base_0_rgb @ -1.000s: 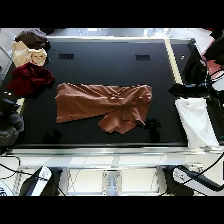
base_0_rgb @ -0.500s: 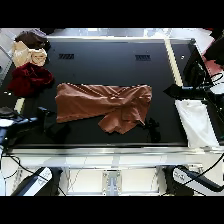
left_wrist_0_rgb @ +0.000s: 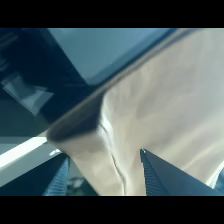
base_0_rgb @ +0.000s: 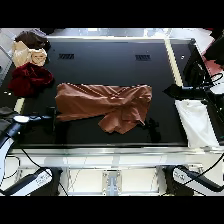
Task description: Fold the shirts.
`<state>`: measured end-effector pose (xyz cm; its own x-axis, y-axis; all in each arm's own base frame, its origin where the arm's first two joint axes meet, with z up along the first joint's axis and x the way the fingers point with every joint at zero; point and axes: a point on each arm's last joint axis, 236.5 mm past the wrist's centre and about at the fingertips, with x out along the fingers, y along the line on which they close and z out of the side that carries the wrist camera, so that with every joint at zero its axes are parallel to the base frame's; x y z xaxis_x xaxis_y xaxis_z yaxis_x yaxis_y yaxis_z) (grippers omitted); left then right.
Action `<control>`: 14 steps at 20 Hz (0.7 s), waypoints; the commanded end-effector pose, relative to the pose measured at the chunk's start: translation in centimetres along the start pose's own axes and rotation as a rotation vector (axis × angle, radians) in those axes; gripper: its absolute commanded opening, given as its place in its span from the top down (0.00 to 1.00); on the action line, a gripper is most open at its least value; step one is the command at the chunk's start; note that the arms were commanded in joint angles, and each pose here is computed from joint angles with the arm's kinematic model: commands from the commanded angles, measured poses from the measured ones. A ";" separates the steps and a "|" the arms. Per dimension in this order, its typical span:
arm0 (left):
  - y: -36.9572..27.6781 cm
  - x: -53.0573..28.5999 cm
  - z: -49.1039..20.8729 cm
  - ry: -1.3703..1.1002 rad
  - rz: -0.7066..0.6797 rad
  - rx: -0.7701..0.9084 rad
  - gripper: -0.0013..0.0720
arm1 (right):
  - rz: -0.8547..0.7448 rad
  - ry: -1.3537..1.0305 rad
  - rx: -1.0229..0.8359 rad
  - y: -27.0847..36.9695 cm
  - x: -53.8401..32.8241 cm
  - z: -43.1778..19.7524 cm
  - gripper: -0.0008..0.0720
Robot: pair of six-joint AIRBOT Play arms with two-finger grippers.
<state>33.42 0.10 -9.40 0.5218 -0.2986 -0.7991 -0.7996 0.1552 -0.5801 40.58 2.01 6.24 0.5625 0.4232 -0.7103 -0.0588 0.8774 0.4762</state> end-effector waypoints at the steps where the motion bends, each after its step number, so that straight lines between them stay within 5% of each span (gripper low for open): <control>1: -0.1 0.5 1.4 -0.054 -0.010 -0.050 0.35 | 0.011 -0.007 0.008 0.3 0.0 0.2 0.48; 4: 1.0 1.5 0.0 0.001 0.032 -0.058 0.35 | 0.012 -0.007 0.009 0.3 0.0 0.2 0.48; 5: 0.9 1.6 -0.2 0.008 0.030 -0.061 0.56 | 0.012 -0.007 0.009 0.3 0.0 0.1 0.48; 6: 0.6 1.6 -0.3 0.009 0.022 -0.063 0.88 | 0.011 -0.007 0.009 0.3 0.0 0.1 0.49; 7: 0.3 1.5 -0.3 0.008 0.013 -0.061 0.97 | 0.011 -0.006 0.009 0.2 0.0 0.1 0.49; 14: -1.9 -0.2 -0.2 -0.020 -0.054 0.007 0.97 | 0.014 0.099 0.139 -1.1 2.2 -4.1 0.48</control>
<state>34.46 -0.34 -9.08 0.5472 -0.2939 -0.7837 -0.7876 0.1360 -0.6009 39.76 2.48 4.59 0.5299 0.4425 -0.7234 -0.0175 0.8586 0.5124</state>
